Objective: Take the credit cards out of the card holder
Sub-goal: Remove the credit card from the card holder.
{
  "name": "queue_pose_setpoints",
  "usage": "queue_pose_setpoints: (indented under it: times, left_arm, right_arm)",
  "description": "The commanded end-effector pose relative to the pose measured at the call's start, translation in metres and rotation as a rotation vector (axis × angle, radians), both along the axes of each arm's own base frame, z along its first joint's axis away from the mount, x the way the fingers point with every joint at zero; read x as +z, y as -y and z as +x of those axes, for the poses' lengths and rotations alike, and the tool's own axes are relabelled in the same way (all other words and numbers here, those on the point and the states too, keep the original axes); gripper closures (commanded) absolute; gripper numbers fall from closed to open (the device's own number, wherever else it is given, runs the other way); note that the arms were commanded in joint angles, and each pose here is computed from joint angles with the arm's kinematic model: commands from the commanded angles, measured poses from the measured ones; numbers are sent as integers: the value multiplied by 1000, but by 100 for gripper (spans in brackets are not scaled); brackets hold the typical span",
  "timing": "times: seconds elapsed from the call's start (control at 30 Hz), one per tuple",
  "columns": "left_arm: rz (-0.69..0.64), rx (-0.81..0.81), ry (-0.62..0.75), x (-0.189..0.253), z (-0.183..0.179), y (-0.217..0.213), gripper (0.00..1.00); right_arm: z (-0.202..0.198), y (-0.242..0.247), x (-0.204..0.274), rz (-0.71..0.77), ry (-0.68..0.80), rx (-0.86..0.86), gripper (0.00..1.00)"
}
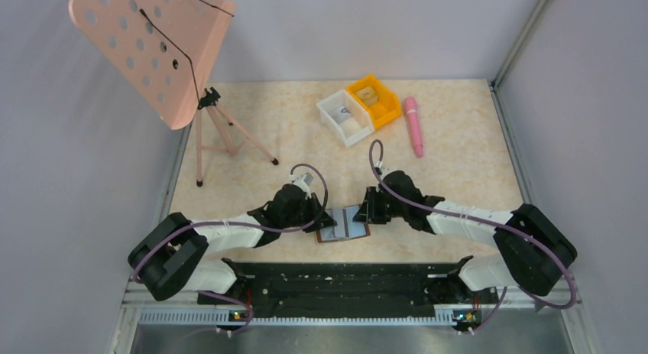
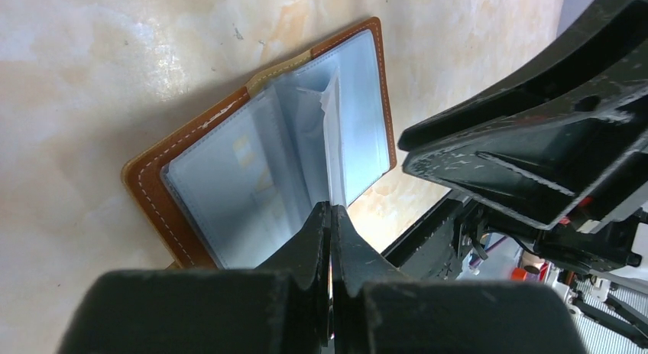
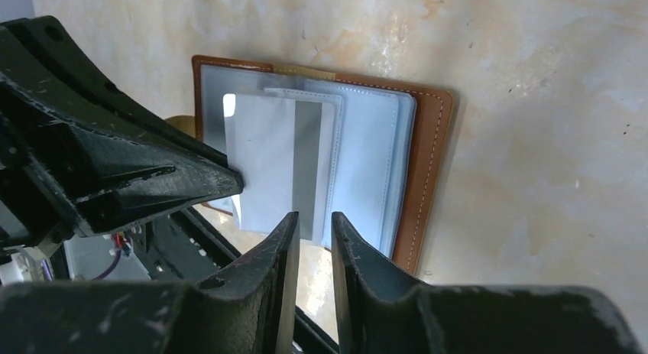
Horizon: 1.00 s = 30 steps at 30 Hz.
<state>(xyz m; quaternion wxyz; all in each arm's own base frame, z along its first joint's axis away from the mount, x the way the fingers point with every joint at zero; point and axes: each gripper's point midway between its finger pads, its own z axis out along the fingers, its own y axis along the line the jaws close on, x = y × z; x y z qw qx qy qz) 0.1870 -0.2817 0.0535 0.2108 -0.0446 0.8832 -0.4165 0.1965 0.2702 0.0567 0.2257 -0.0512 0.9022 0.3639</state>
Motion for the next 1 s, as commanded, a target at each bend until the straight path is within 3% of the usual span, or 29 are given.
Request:
queue_pose_setpoints:
  times: [0.0, 0.33, 0.4, 0.5, 0.77, 0.9, 0.97]
  left_arm:
    - [-54, -28, 66, 19, 10, 11, 100]
    - [-49, -41, 55, 14, 9, 12, 100]
    - [-48, -36, 52, 14, 10, 12, 92]
    - [-35, -27, 48, 12, 11, 10, 90]
    - [-48, -28, 47, 11, 10, 11, 100]
    - [-40, -14, 40, 10, 11, 9, 88]
    - [-42, -21, 42, 10, 10, 9, 86]
  right_arm:
    - [15, -21, 17, 56, 54, 7, 77]
    - [13, -21, -4, 35, 6, 5, 77]
    - [12, -21, -5, 33, 3, 5, 77]
    - [12, -19, -6, 28, 5, 1, 77]
    - [13, -17, -7, 18, 7, -9, 77]
    - [14, -17, -8, 15, 8, -11, 77]
    - [13, -17, -9, 14, 7, -11, 77]
